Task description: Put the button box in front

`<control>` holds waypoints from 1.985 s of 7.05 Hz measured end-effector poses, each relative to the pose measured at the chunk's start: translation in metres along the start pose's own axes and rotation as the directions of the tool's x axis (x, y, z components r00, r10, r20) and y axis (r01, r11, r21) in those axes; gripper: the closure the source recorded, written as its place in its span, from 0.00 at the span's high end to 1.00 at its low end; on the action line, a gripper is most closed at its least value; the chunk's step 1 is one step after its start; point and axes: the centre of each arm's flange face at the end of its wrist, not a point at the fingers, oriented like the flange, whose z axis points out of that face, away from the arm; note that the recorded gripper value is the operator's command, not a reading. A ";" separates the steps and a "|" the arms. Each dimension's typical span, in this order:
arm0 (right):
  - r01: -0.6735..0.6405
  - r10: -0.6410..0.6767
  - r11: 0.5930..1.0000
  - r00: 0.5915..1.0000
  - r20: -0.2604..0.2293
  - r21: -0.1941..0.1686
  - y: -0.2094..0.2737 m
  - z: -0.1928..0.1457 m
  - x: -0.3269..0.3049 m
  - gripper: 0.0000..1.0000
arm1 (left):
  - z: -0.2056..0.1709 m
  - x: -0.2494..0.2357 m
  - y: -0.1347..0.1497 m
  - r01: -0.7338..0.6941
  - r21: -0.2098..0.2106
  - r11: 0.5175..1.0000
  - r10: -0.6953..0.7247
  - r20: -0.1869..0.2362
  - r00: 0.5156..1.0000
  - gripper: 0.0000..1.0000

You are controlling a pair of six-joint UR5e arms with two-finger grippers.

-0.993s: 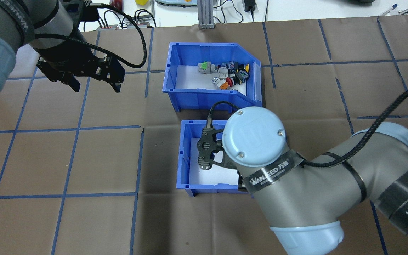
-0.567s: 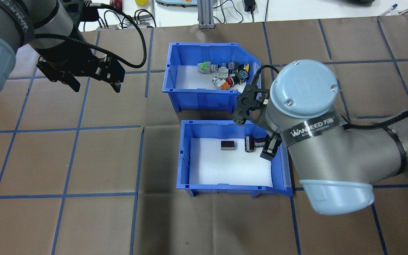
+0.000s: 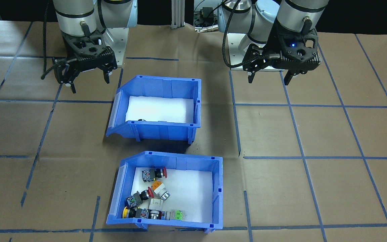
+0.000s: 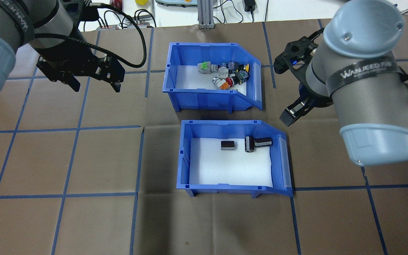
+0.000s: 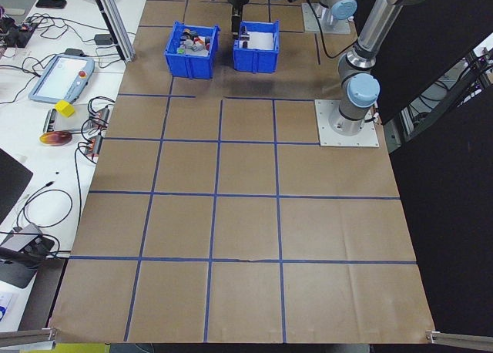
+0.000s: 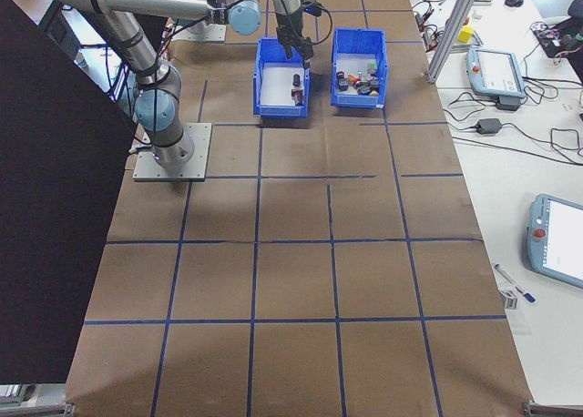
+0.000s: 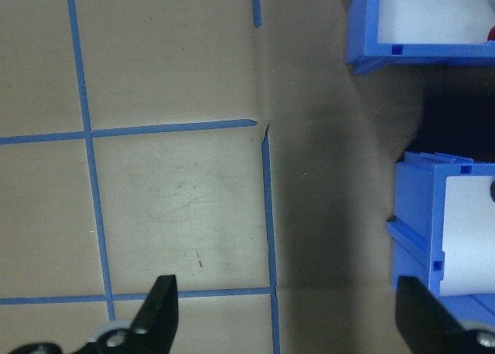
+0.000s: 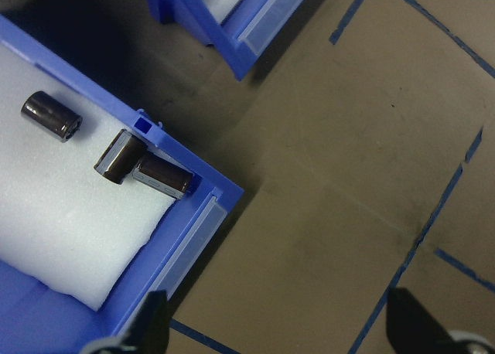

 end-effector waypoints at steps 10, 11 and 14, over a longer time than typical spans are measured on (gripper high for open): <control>-0.464 0.484 0.868 0.870 0.091 -0.179 -0.022 -0.023 0.042 1.00 | -0.002 0.000 -0.004 0.012 0.039 0.999 -0.012 0.003 1.000 0.99; -0.465 0.484 0.868 0.870 0.090 -0.172 -0.024 -0.027 0.043 1.00 | 0.000 0.001 -0.004 0.015 0.047 0.999 -0.015 0.004 1.000 0.99; -0.465 0.484 0.868 0.870 0.089 -0.172 -0.025 -0.031 0.044 1.00 | 0.001 0.000 0.001 0.021 0.029 0.999 -0.021 0.006 1.000 0.99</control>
